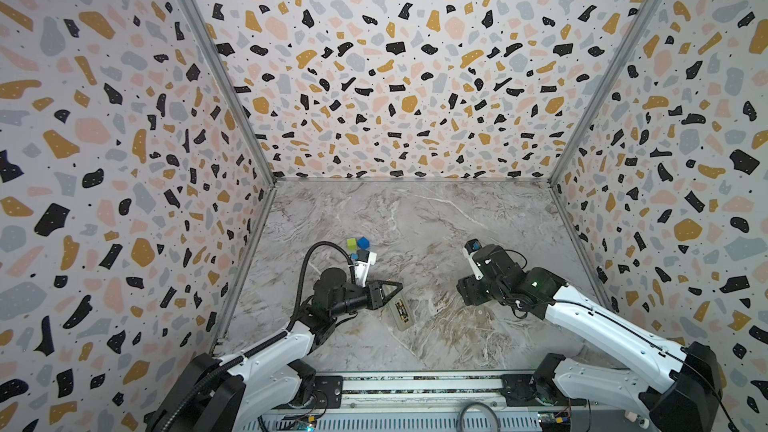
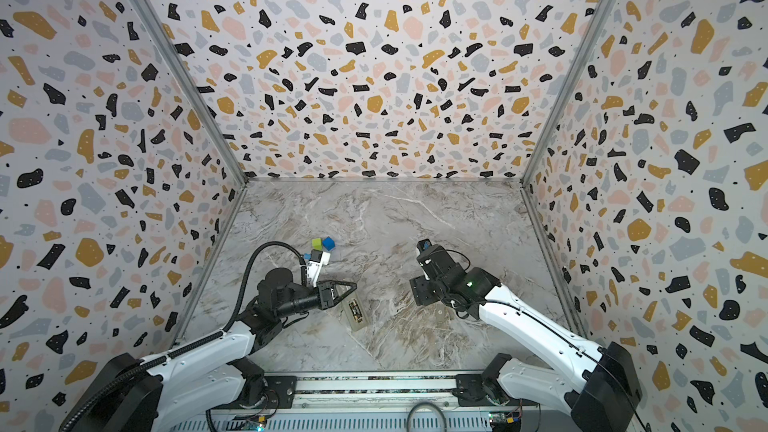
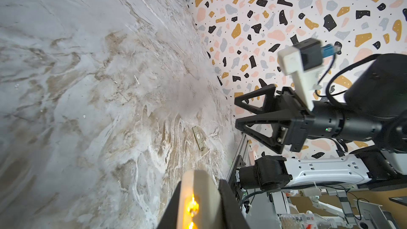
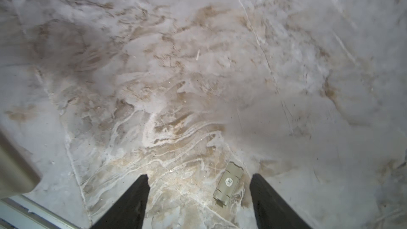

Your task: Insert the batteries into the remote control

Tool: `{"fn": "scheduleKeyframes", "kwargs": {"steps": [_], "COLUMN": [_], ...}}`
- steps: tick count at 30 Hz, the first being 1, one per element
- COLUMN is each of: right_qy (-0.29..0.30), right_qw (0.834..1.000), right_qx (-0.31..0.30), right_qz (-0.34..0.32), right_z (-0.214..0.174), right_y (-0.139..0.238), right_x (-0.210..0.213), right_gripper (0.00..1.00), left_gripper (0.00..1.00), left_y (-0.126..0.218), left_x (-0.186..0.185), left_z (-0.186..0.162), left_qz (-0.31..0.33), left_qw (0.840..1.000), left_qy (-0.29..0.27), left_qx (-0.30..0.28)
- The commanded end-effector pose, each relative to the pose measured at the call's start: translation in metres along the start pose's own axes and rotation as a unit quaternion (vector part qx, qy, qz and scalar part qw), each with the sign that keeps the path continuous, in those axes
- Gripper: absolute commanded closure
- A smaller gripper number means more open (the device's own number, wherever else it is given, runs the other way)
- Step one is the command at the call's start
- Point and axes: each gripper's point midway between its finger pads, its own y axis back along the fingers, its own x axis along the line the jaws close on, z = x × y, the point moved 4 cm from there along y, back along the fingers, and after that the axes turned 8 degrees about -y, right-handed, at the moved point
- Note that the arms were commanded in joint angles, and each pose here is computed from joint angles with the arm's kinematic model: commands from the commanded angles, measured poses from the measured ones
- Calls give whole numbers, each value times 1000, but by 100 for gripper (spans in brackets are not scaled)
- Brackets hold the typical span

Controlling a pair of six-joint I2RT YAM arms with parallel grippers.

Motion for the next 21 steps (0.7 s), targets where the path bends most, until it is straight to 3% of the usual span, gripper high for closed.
{"fn": "scheduleKeyframes", "kwargs": {"steps": [1, 7, 21], "right_qy": [-53, -95, -98], "right_qw": [998, 994, 989], "right_qx": [33, 57, 106], "right_qz": [-13, -3, -20], "right_z": [-16, -40, -67], "right_y": [-8, -28, -66], "right_x": [-8, -13, -23], "right_gripper": [12, 12, 31], "left_gripper": [100, 100, 100], "left_y": [-5, -12, -13], "left_x": [-19, -18, -18], "left_z": [19, 10, 7], "left_qz": [-34, -32, -35], "left_qw": [997, 997, 997], "left_qy": [-53, -65, -68], "left_qx": [-32, -21, -18]}}
